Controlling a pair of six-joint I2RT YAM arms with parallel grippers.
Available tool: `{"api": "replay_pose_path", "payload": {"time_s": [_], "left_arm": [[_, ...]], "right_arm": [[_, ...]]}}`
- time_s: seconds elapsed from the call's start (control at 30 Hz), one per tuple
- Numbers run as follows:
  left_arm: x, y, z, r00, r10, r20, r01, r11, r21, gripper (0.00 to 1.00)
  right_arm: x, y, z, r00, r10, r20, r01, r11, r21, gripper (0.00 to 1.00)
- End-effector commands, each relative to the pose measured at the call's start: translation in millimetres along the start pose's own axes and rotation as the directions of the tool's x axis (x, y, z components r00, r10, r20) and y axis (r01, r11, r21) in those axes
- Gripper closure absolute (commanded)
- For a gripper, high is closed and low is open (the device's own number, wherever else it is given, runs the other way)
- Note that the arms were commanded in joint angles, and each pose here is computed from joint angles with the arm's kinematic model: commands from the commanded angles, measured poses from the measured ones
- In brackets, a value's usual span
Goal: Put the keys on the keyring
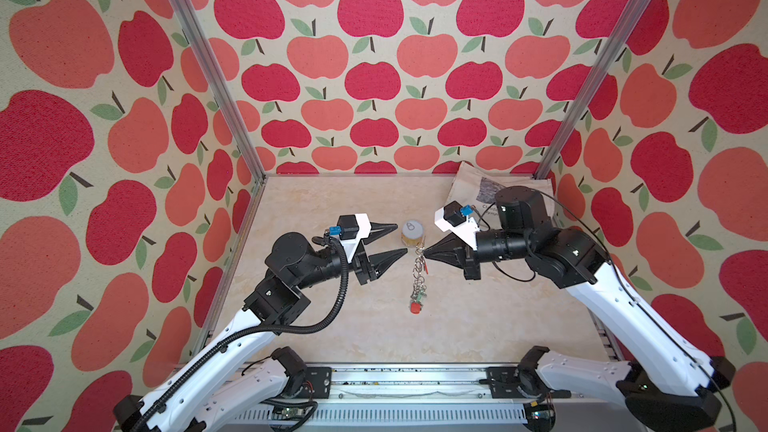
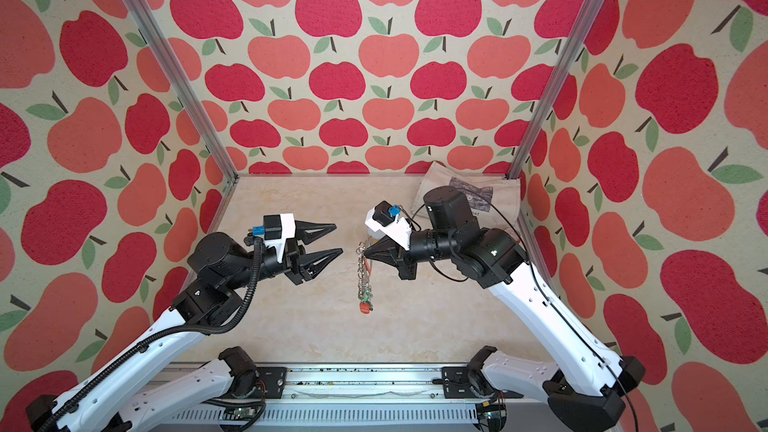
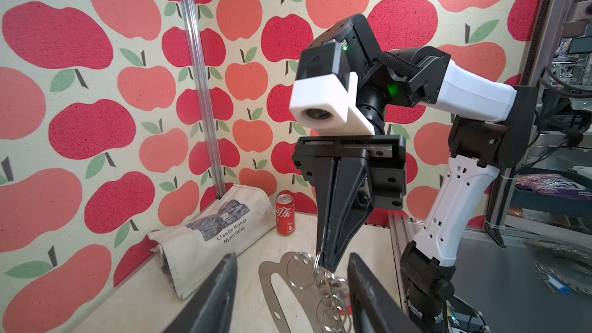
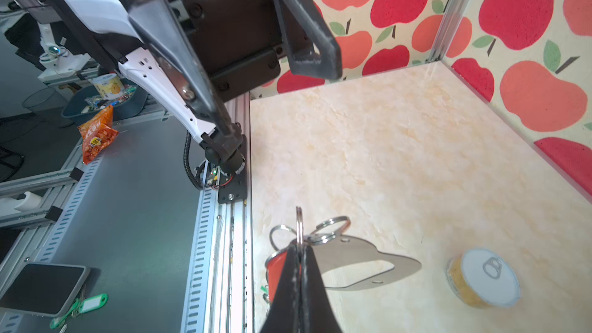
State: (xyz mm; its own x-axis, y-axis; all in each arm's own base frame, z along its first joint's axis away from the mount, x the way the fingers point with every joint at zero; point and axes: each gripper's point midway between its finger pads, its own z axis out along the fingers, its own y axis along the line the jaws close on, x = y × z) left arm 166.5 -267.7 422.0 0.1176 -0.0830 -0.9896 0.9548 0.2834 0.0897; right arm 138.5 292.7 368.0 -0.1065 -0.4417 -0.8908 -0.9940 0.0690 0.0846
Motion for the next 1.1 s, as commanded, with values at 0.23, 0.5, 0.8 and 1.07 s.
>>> {"api": "replay_pose_path", "payload": {"time_s": [0.23,0.5,0.8,1.07], "left_arm": [[39.5,-23.6,10.4,0.968,-0.073,-0.240,0.121,0.974,0.191,0.58],[43.8,-26.3,16.5,0.964,-0.075,-0.254,0.135,0.964,0.229,0.65],[46.0,-31.0,25.6,0.960,-0.090,-0.264,0.165,0.946,0.278,0.73],[51.6,-31.7,31.0,0.953,-0.107,-0.284,0.190,0.940,0.282,0.79]], "right_arm": [[20.0,0.2,-2.0,0.986,-0.016,-0.164,0.021,0.999,0.026,1.00],[17.7,2.6,2.8,0.986,-0.022,-0.168,0.023,1.000,0.003,1.00],[16.5,6.2,5.1,0.987,-0.028,-0.160,0.025,1.000,-0.018,1.00],[14.1,9.2,3.8,0.989,-0.035,-0.144,0.032,0.999,-0.026,1.00]]}}
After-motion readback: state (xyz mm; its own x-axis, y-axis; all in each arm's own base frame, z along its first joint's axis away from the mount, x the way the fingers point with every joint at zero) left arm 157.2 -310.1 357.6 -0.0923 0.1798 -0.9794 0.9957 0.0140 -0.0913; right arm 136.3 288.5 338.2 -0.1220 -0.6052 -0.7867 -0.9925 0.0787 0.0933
